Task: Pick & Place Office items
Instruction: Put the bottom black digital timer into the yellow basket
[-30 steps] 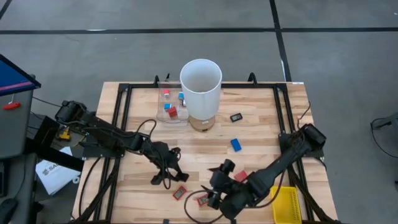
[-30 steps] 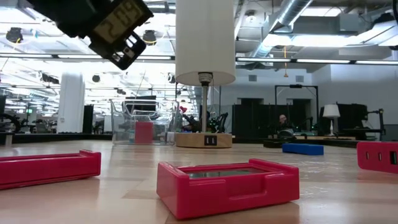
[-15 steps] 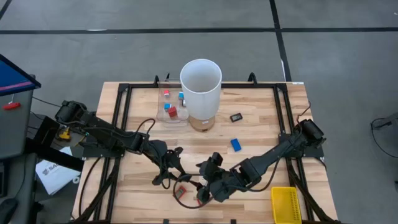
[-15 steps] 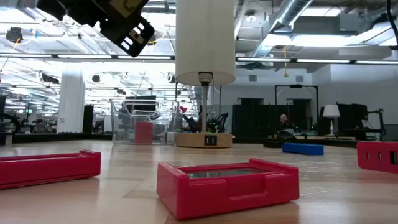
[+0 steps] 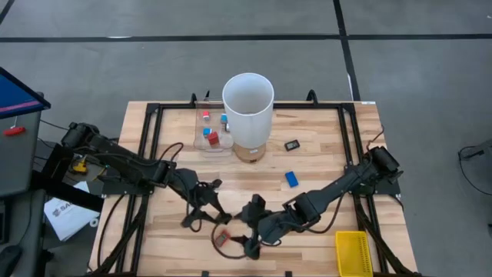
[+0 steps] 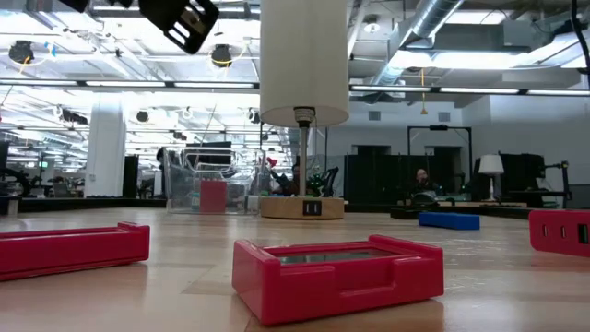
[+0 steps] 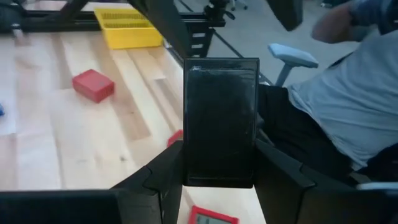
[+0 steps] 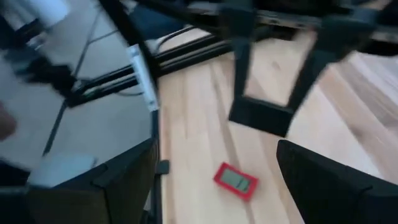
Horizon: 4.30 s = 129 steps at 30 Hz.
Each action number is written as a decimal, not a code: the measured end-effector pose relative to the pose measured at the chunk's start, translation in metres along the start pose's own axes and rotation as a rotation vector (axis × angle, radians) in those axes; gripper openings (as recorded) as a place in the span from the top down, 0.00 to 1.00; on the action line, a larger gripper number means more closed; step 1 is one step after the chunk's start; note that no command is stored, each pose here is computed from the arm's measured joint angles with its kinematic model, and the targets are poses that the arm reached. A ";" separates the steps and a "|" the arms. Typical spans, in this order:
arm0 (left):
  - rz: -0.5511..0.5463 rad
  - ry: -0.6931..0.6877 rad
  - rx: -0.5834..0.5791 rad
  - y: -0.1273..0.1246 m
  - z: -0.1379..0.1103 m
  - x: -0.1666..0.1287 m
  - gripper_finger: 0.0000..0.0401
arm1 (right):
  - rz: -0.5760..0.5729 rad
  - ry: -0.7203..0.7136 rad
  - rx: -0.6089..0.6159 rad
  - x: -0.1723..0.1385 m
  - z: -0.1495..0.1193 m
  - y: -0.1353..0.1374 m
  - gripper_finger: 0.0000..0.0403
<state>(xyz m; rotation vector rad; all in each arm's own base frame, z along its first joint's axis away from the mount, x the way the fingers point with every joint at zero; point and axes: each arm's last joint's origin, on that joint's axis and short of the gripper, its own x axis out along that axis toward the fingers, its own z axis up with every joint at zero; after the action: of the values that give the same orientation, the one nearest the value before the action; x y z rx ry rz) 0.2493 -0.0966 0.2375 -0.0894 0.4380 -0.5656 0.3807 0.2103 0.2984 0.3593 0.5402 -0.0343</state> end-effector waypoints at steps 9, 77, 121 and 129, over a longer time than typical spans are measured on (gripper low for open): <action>-0.126 0.020 -0.052 -0.008 -0.001 0.001 0.62 | -0.050 0.014 -0.320 -0.006 -0.001 0.003 0.20; -0.223 -0.036 -0.073 -0.011 0.006 0.000 0.61 | 0.053 -0.153 -0.652 0.020 0.011 0.007 0.50; -0.246 -0.058 -0.067 -0.012 0.009 0.000 0.60 | 0.060 -0.139 -0.662 0.043 0.010 -0.007 0.64; -0.258 -0.056 -0.069 -0.012 0.009 0.000 0.60 | 0.088 -0.164 -0.702 0.033 0.016 0.007 0.69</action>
<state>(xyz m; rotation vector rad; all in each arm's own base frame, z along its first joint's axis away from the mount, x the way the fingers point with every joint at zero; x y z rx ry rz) 0.2466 -0.1071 0.2477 -0.2293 0.3942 -0.8002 0.4182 0.2139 0.2966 -0.3036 0.3444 0.2065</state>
